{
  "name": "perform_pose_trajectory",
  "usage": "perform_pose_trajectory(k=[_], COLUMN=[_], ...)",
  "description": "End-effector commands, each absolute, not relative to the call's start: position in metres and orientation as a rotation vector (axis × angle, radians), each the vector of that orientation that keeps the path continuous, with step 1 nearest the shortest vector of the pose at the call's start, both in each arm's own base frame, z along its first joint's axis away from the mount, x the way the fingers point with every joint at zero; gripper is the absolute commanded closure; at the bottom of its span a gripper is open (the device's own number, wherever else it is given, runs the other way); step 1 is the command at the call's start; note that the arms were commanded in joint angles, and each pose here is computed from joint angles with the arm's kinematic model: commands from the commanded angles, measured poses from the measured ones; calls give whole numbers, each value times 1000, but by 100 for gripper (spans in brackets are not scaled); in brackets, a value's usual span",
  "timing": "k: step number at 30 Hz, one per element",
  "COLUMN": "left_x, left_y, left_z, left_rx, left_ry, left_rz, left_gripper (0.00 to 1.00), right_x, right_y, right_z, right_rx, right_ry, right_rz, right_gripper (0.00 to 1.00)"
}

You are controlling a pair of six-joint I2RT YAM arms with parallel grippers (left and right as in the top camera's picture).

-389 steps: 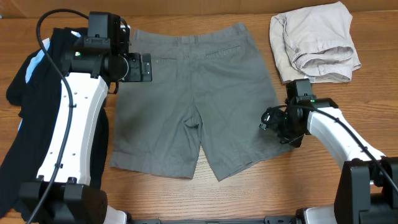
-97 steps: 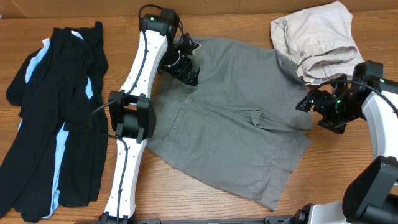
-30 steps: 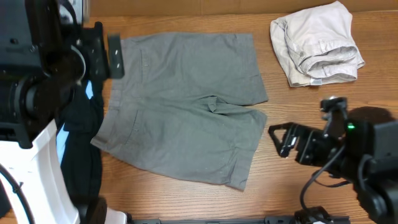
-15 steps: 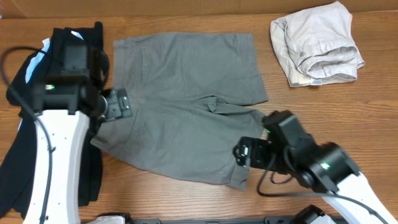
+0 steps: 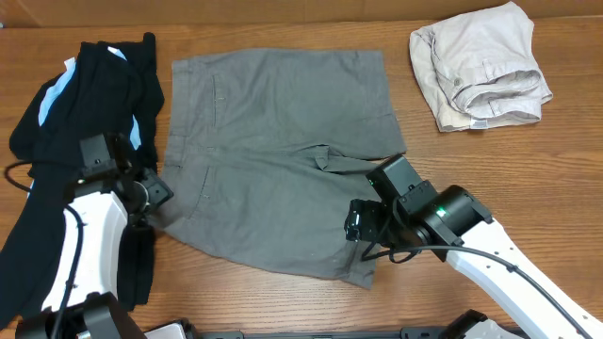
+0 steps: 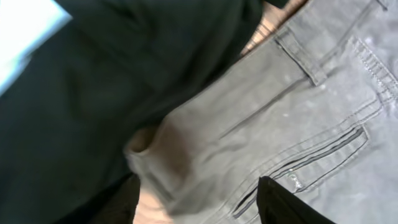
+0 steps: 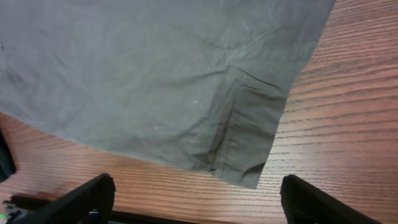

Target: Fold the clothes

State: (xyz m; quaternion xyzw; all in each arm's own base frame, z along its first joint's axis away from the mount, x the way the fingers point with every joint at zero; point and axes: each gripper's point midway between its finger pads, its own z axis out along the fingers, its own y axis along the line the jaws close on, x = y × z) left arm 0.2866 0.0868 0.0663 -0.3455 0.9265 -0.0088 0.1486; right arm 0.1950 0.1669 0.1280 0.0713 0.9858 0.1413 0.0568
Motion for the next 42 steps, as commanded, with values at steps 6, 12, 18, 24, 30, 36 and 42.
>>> perform_pose_trajectory(k=[6,12,18,24,30,36,42], left_x=[269,272,266,259,261,263,265], left_y=[85,86,85,93,98,100,98], left_z=[20,20,31,38,37,25,7], left_rx=[-1177,-1161,-1114,-1120,-1118,-1125,-1140], left_ry=[2706,2702,2774,2796,2780,2780,2814], left_rz=[7,3,32,115,154,166,143], left_gripper=[44,50,50,47,46,49,64], right_x=[191,189,193,194,194,196,196], right_y=[165,164,166,167,167,168,168], right_z=[115,112,113,113,113,113,113], right_rx=[229,236,238,237,236,235,235], right_ry=[3026,3033,3016,3013,3012,3005,3006], right_rz=[392,385,402,404,404,412,413], right_gripper=[17,17,17,17,17,17,17])
